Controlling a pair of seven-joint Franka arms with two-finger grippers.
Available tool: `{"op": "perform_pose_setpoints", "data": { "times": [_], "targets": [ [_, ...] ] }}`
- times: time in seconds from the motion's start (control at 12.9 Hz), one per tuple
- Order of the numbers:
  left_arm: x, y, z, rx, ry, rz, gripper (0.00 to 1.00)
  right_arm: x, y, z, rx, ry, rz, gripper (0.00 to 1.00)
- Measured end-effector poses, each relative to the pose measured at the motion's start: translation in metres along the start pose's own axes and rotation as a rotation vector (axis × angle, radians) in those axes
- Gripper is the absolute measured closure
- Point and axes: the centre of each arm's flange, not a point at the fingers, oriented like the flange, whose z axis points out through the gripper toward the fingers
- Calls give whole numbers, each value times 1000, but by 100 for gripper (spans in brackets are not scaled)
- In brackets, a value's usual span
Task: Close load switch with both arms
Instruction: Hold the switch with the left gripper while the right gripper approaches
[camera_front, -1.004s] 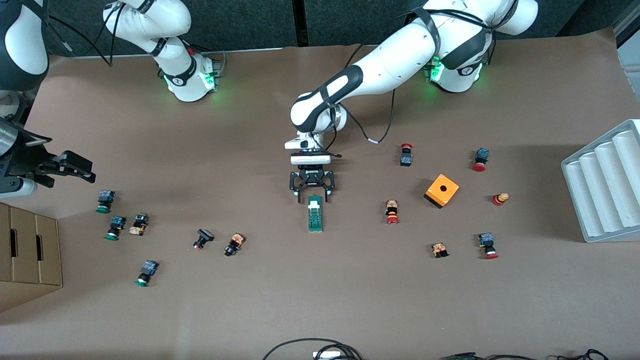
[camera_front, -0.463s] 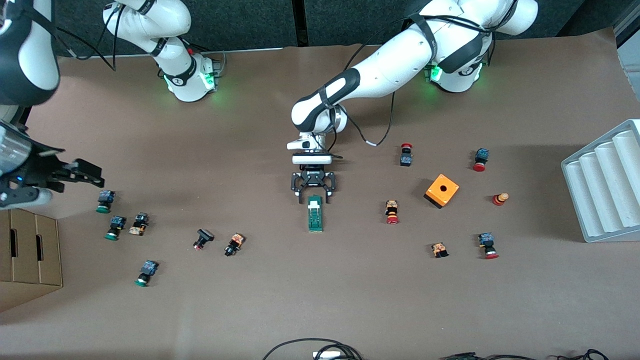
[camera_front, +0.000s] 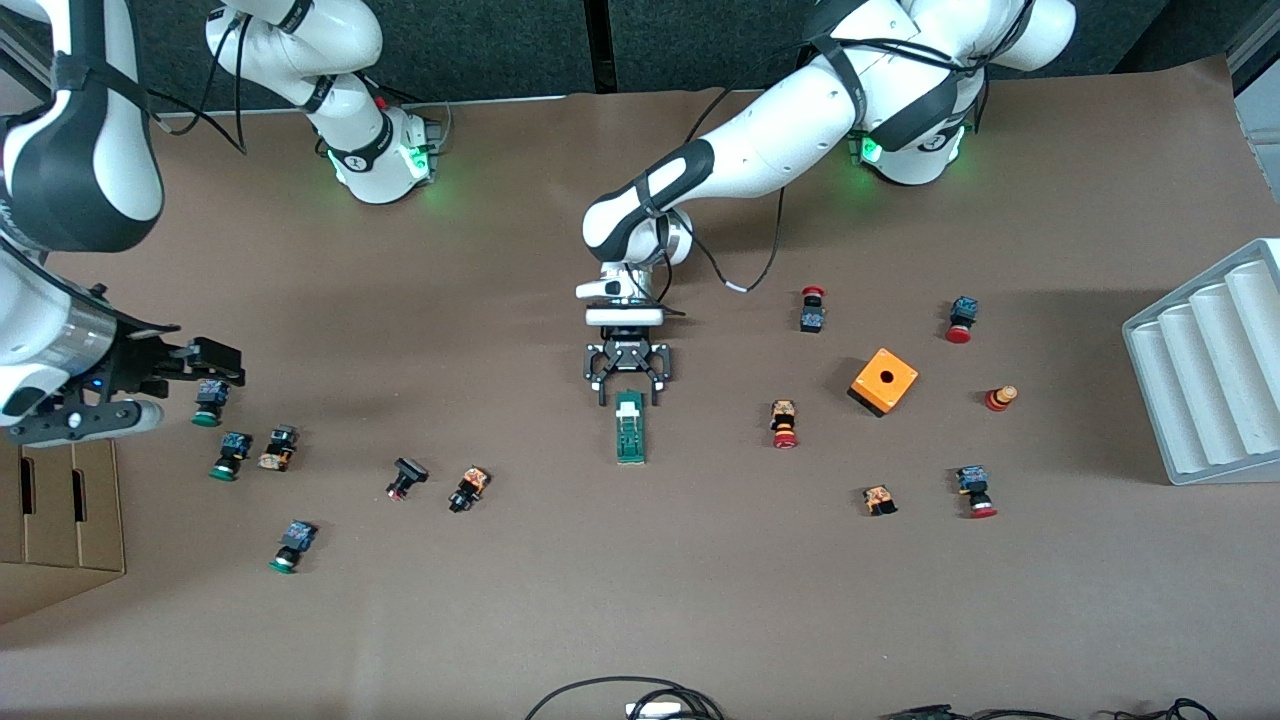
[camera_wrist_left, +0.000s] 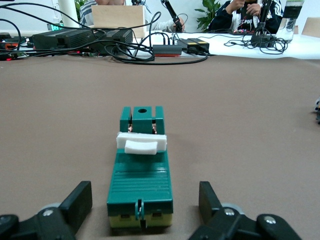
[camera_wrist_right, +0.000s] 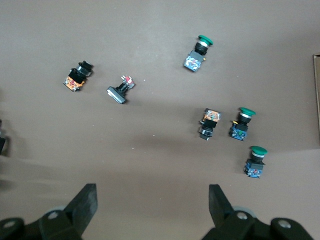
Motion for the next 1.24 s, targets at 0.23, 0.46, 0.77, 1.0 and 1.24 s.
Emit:
{"op": "perform_pose_setpoints", "data": {
  "times": [0.23,0.46,0.77,1.0,1.24],
  "targets": [
    [1,0,0,1,5,-12,5,14,-17,18,4,-13,9,0],
    [1,0,1,2,6,-28,5,29,-62,25,65,4,126,0],
    [1,-1,2,1,21,-28,5,47,-126,46,135,28,301,0],
    [-4,-3,4,1,38,-16,6,58,-190,75,159,40,449,0],
    [-9,-5,5,5,45,-11,6,65,-256,101,229,50,652,0]
  ]
}}
